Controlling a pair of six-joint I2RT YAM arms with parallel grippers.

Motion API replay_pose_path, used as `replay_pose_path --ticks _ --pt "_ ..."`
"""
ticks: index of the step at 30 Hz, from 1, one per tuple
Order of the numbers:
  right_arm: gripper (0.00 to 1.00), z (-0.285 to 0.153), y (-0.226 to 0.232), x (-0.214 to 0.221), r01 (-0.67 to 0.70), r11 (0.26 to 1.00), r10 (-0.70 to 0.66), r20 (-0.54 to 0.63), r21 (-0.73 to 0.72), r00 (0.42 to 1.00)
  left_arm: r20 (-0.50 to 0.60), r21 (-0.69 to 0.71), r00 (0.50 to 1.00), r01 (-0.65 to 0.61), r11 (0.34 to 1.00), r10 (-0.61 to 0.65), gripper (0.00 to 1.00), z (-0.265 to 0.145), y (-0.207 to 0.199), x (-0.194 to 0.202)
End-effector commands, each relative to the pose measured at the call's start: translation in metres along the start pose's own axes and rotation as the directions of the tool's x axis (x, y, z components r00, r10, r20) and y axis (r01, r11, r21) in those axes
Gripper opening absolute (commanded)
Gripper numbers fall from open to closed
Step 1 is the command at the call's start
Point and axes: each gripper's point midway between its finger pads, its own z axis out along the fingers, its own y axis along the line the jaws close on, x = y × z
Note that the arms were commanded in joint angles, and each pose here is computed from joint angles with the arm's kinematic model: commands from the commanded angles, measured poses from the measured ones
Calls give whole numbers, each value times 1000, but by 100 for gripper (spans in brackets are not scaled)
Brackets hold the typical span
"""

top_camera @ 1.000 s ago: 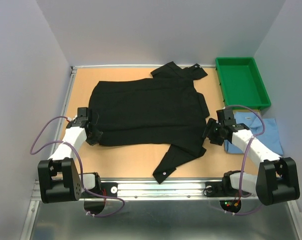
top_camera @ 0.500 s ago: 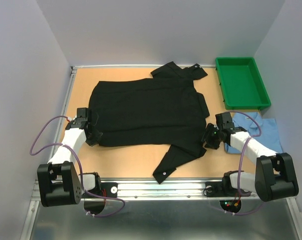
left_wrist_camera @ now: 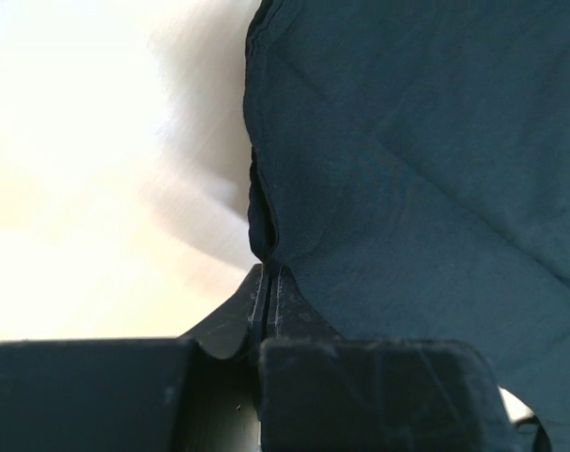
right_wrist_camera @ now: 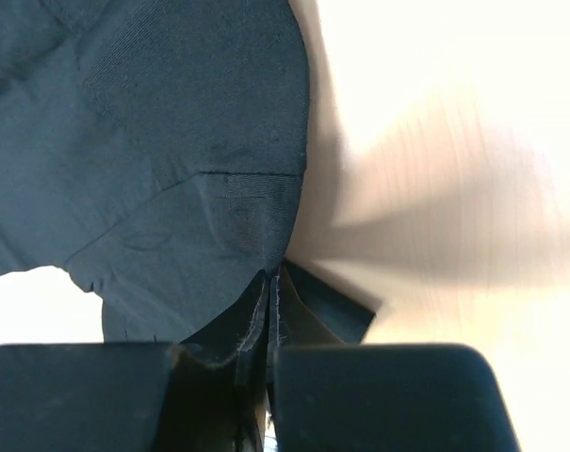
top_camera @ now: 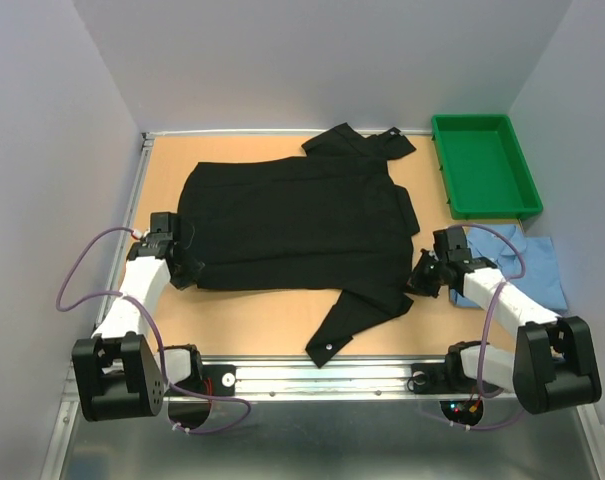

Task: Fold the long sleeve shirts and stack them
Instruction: Fold the shirt

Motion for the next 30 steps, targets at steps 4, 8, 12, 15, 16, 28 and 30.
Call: replay_pose_path --ticks 4,8,12,15,16,28,30 --pt "0 -37 11 -17 53 998 -54 33 40 998 42 14 999 -15 1000 15 0 -32 2 -7" --pt "1 -55 23 -32 86 995 -89 57 50 994 48 1 998 -27 1000 27 0 -39 7 -6" --pt "1 -69 38 -57 108 992 -114 117 58 987 89 -21 995 -30 999 32 0 -41 10 -17" --pt "1 -75 51 -75 125 991 -132 140 56 981 110 -36 993 -37 999 40 0 -41 9 -27" --pt "1 -78 59 -85 133 990 -139 160 52 977 119 -35 992 -43 998 47 0 -39 5 -34" --pt "1 -56 85 -135 176 982 -186 168 73 968 120 -24 991 -54 998 57 1 -7 -15 -55" --pt "1 -47 87 -141 185 979 -196 157 82 968 126 -25 991 -52 998 55 2 -2 -19 -60"
